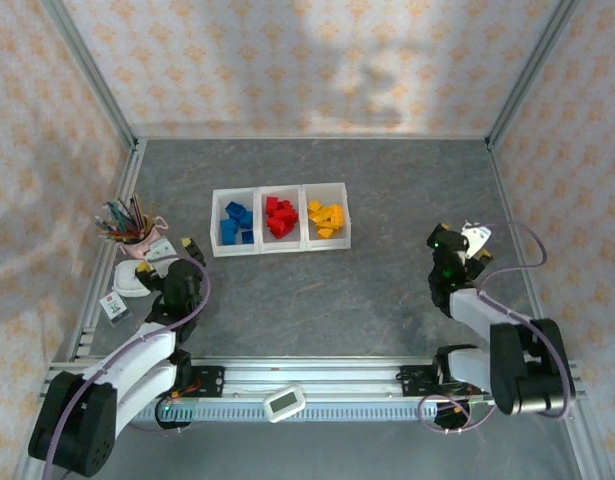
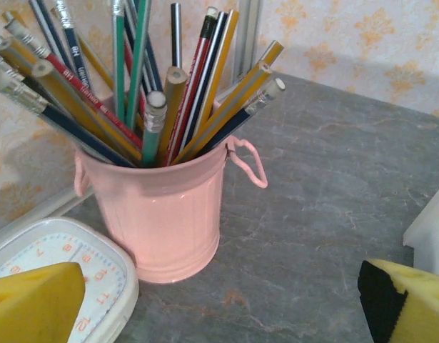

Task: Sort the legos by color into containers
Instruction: Reset both arms

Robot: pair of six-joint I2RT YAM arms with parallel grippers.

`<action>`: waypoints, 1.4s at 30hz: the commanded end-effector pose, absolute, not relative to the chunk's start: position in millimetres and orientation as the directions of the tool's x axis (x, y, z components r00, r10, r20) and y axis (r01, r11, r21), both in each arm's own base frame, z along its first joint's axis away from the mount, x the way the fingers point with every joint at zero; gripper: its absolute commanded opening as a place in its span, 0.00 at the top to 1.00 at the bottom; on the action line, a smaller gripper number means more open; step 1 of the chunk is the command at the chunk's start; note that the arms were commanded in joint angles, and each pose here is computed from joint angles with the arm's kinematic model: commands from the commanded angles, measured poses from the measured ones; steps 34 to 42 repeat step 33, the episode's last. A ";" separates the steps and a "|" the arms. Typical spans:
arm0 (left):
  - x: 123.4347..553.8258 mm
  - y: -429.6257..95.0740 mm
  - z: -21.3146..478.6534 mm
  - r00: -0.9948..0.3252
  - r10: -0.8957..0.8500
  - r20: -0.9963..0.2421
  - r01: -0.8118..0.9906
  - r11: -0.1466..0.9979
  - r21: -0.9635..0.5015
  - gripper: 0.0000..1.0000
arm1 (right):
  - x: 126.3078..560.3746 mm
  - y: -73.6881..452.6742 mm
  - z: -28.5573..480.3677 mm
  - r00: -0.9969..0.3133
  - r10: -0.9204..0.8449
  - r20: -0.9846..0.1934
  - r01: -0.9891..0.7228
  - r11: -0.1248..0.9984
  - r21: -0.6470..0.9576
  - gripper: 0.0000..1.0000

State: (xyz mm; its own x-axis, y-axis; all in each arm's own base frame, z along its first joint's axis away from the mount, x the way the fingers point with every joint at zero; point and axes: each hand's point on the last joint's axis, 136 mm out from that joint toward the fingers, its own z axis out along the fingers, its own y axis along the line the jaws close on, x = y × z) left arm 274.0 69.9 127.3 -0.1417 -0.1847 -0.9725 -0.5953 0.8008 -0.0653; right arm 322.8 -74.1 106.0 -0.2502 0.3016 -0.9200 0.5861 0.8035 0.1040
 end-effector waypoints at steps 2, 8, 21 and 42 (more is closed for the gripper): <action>299.8 54.0 166.5 0.043 -0.126 -0.991 -0.440 0.888 -0.132 0.01 | 358.2 -51.2 134.1 -0.112 0.256 -0.960 0.413 0.891 0.190 0.00; 346.3 30.4 161.8 -0.003 -0.010 -1.000 -0.324 0.946 -0.008 0.00 | 388.2 -26.2 124.3 -0.164 0.183 -0.969 0.241 0.960 0.140 0.00; 354.6 64.3 138.0 -0.007 -0.121 -0.993 -0.404 0.908 -0.108 0.00 | 374.0 -19.7 124.6 -0.112 0.173 -0.979 0.172 0.973 0.152 0.00; 356.1 62.7 137.5 -0.014 -0.116 -0.993 -0.398 0.912 -0.101 0.00 | 374.0 -19.1 123.5 -0.118 0.171 -0.978 0.170 0.974 0.150 0.00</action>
